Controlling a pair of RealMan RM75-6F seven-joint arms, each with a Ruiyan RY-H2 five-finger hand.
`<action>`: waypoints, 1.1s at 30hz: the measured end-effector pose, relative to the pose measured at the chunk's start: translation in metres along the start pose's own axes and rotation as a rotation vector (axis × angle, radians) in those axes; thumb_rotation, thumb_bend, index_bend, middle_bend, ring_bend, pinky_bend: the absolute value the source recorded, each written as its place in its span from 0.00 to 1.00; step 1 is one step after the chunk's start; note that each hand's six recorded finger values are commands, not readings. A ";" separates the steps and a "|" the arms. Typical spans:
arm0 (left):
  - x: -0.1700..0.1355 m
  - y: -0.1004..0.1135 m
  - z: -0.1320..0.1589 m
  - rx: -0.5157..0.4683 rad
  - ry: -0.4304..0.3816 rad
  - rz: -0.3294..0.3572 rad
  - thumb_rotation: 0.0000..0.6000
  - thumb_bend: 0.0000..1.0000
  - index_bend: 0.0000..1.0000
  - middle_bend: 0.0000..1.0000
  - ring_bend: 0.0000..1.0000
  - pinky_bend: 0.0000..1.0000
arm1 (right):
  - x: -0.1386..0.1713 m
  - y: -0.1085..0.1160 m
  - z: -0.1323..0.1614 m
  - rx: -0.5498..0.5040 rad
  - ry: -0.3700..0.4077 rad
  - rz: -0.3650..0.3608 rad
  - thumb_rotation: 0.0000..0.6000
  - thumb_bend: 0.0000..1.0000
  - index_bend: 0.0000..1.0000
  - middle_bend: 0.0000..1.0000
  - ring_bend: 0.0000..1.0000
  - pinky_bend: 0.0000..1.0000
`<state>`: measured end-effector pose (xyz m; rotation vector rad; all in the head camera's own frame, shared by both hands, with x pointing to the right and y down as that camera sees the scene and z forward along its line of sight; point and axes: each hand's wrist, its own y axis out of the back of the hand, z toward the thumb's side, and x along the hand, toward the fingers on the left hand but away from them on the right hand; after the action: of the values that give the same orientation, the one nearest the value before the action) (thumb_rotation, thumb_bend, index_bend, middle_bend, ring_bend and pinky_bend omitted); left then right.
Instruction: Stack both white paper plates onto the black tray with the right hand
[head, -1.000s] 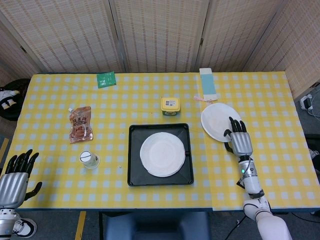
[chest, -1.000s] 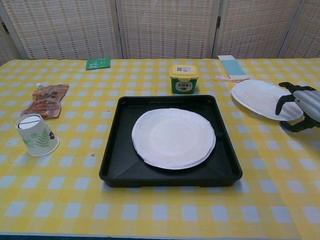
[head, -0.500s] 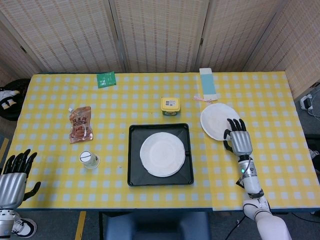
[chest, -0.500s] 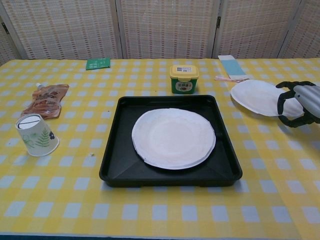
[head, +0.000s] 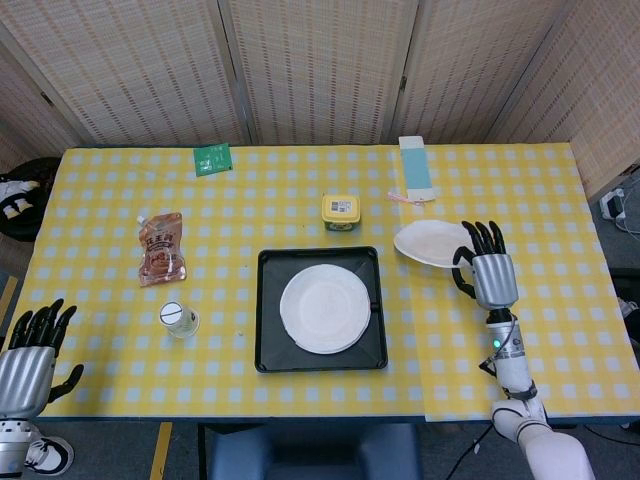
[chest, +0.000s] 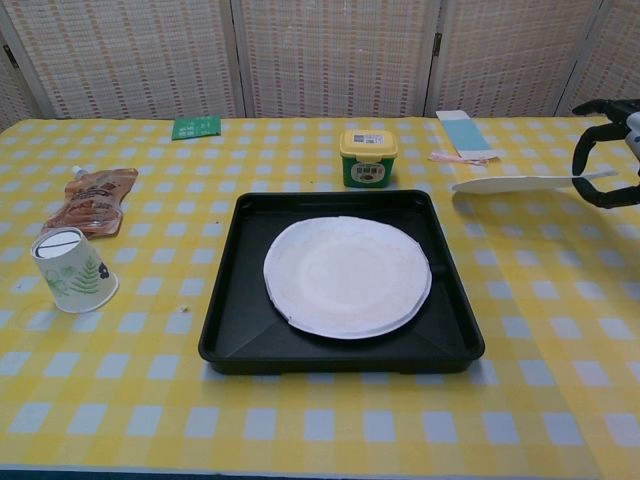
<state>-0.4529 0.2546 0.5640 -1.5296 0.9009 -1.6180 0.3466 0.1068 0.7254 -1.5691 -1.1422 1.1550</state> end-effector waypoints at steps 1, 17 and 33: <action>0.000 0.000 0.001 0.000 -0.002 0.001 1.00 0.35 0.00 0.00 0.00 0.00 | 0.001 0.004 0.001 -0.005 0.009 -0.018 1.00 0.47 0.67 0.16 0.10 0.00; -0.001 0.003 0.000 -0.006 0.001 0.009 1.00 0.35 0.00 0.00 0.00 0.00 | 0.020 0.044 0.054 -0.144 0.221 -0.193 1.00 0.47 0.68 0.18 0.11 0.00; -0.004 0.012 -0.011 -0.029 0.029 0.027 1.00 0.35 0.00 0.00 0.00 0.00 | 0.037 0.018 0.154 -0.303 0.425 -0.115 1.00 0.47 0.68 0.18 0.11 0.00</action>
<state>-0.4629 0.2525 0.5514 -1.5106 0.9608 -1.6177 0.2059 0.1566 0.6696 -1.8401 -1.1325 0.5502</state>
